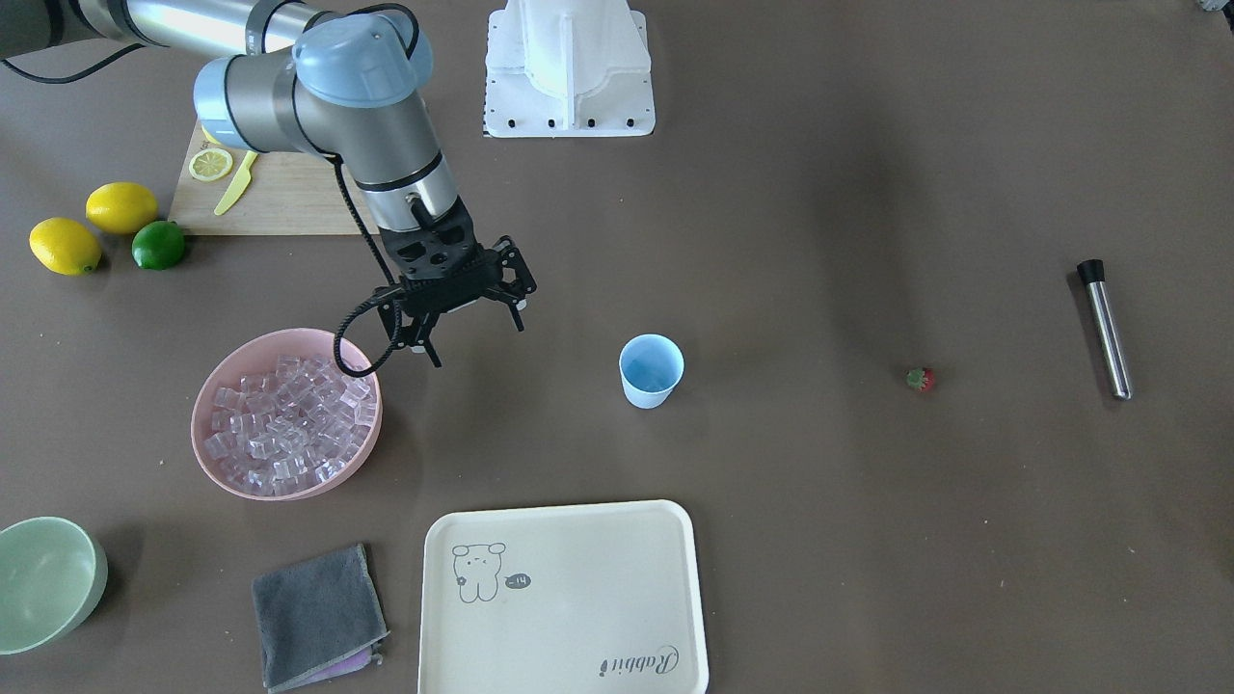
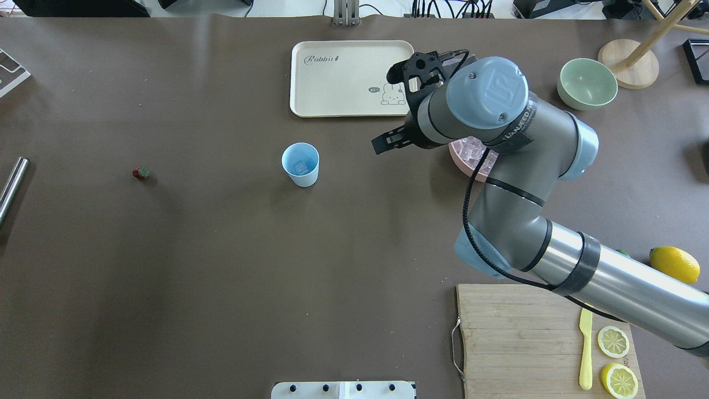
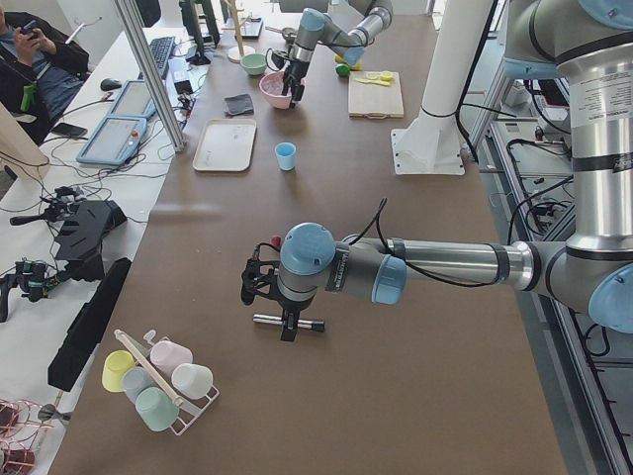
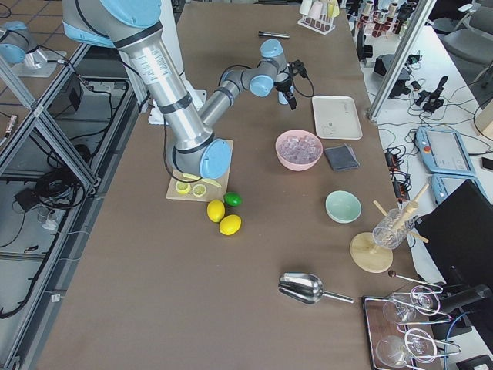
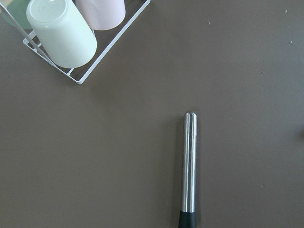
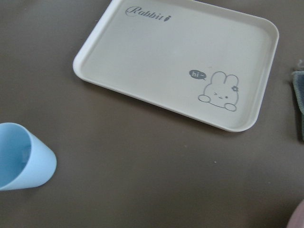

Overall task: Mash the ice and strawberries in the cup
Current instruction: 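Move the right gripper back over the pink bowl, then lower the right gripper into the bowl and grasp another ice cube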

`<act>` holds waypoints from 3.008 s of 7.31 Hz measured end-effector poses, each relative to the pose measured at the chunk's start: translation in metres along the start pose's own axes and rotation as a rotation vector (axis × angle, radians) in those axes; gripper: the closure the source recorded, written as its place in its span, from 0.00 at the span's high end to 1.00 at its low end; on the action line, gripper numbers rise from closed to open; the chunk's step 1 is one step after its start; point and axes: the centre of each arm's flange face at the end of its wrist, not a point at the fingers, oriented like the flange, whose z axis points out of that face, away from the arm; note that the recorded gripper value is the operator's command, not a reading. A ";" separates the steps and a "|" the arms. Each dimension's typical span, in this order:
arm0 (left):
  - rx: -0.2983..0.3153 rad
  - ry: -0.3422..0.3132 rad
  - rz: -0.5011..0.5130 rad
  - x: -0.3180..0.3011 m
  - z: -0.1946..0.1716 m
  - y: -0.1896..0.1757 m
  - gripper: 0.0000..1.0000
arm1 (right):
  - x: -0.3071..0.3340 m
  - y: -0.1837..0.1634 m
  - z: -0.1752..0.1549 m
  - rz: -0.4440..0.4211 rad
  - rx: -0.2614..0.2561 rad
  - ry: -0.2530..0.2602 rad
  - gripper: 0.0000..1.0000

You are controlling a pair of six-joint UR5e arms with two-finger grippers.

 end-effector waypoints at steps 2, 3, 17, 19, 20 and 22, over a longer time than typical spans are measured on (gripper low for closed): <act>0.001 0.000 -0.003 -0.002 -0.001 0.002 0.99 | 0.078 0.008 0.004 0.034 -0.001 0.106 0.94; 0.004 0.000 -0.006 -0.003 -0.002 0.004 0.99 | 0.102 0.006 0.002 -0.034 0.009 0.152 0.94; 0.017 0.019 -0.015 -0.004 -0.010 0.006 0.99 | 0.133 0.019 0.076 -0.576 -0.101 0.383 0.45; 0.019 0.019 -0.013 -0.003 -0.011 0.006 0.99 | 0.132 0.019 0.078 -0.573 -0.102 0.385 0.14; 0.019 0.019 -0.013 -0.004 -0.011 0.006 0.99 | 0.131 0.019 0.078 -0.571 -0.101 0.384 0.09; 0.018 0.018 -0.015 -0.005 -0.010 0.007 0.99 | 0.129 0.017 0.077 -0.571 -0.097 0.381 0.00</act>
